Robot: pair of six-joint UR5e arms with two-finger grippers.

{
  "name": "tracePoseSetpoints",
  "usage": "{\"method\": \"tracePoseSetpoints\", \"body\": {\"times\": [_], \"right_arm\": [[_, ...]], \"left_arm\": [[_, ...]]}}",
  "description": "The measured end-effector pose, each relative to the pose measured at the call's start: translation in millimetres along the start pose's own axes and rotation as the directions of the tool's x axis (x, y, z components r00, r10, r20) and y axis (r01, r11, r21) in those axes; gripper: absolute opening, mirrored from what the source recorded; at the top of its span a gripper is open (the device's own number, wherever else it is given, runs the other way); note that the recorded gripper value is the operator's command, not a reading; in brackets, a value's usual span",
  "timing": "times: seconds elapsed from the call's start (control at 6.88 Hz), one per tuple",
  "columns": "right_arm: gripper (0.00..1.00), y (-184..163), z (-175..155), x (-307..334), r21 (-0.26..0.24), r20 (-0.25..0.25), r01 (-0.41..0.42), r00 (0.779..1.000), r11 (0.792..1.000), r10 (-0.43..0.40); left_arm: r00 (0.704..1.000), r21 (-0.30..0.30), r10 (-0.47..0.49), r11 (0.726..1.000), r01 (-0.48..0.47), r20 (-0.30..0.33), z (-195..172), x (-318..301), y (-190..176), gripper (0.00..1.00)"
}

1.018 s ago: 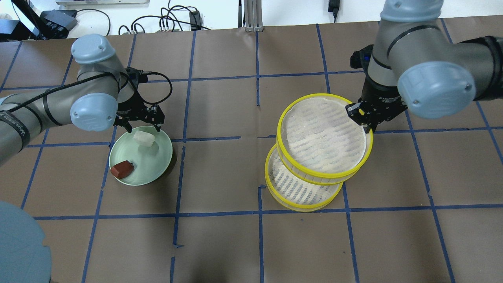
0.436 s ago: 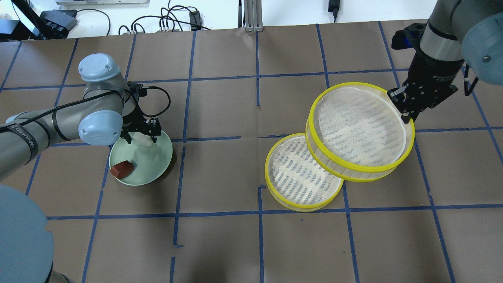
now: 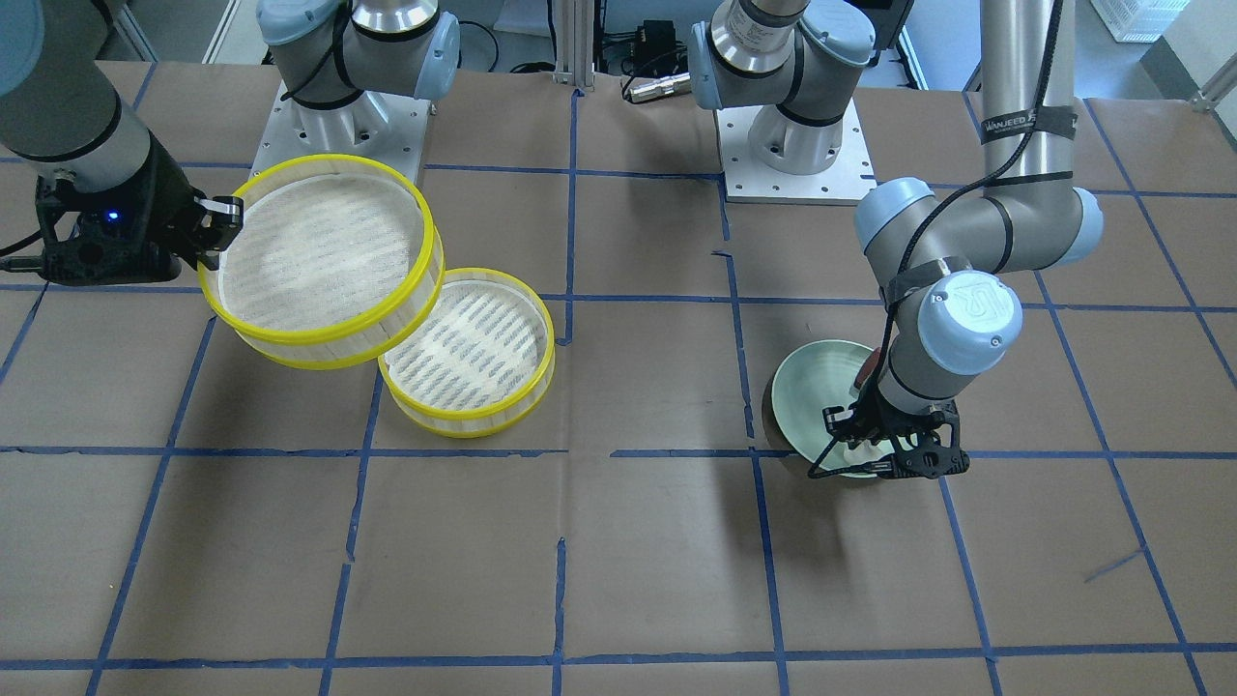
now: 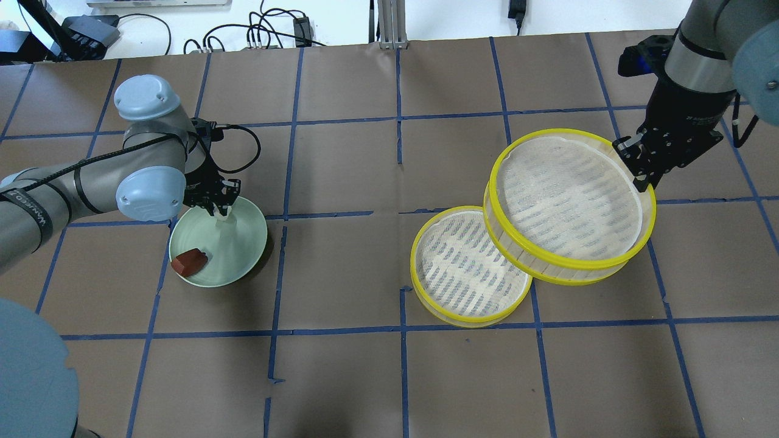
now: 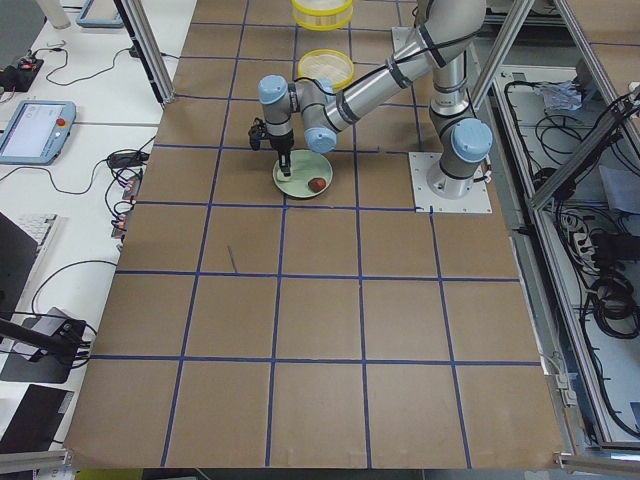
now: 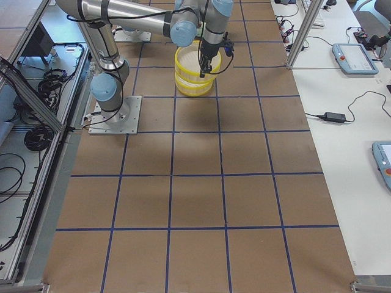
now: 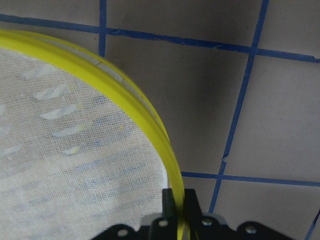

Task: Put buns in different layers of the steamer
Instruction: 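Lift the top steamer tier with the right gripper while the left grasps the white bun, then carry the white bun with the left gripper into the lower steamer tier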

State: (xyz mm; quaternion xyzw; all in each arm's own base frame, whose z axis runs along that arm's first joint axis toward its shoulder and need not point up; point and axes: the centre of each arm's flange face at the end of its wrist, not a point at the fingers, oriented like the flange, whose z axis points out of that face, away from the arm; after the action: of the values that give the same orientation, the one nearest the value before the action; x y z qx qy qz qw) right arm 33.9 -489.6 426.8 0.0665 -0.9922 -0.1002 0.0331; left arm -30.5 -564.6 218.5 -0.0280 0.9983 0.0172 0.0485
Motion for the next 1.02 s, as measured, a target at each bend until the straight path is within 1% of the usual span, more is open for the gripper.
{"method": "tracePoseSetpoints", "body": {"times": [0.15,0.29,0.44,0.58,0.73,0.87,1.02], "right_arm": [[0.09,3.4,-0.3,5.4,-0.011,-0.007,-0.002,1.000,1.000,0.002],[0.09,6.9,0.0,11.9,-0.027,-0.018,-0.009,1.000,1.000,0.008],[0.09,9.2,0.1,18.0,-0.035,-0.022,-0.019,1.000,0.999,0.018],[0.09,10.5,0.1,21.3,-0.039,-0.023,-0.025,0.999,0.999,0.024],[0.09,11.2,0.1,22.5,-0.041,-0.023,-0.027,0.999,0.999,0.026],[0.09,11.4,0.1,22.5,-0.042,-0.022,-0.028,0.999,0.999,0.027],[0.09,11.5,0.1,22.6,-0.042,-0.021,-0.029,0.999,0.999,0.028]], "left_arm": [[1.000,0.023,0.015,1.000,-0.015,0.002,-21.7,11.6,2.6,0.25],[0.999,0.034,0.047,0.998,-0.047,-0.005,-44.1,42.8,13.5,0.25],[0.995,0.047,0.095,0.995,-0.093,-0.039,-63.0,92.2,31.3,0.25],[0.982,0.056,0.134,0.990,-0.128,-0.132,-77.1,159.7,57.7,0.25],[0.958,0.042,0.151,0.989,-0.145,-0.246,-87.8,230.6,92.3,0.25],[0.932,0.020,0.163,0.986,-0.166,-0.325,-96.9,288.4,125.9,0.30],[0.907,-0.010,0.168,0.982,-0.187,-0.386,-100.7,330.2,152.3,0.41]]}}
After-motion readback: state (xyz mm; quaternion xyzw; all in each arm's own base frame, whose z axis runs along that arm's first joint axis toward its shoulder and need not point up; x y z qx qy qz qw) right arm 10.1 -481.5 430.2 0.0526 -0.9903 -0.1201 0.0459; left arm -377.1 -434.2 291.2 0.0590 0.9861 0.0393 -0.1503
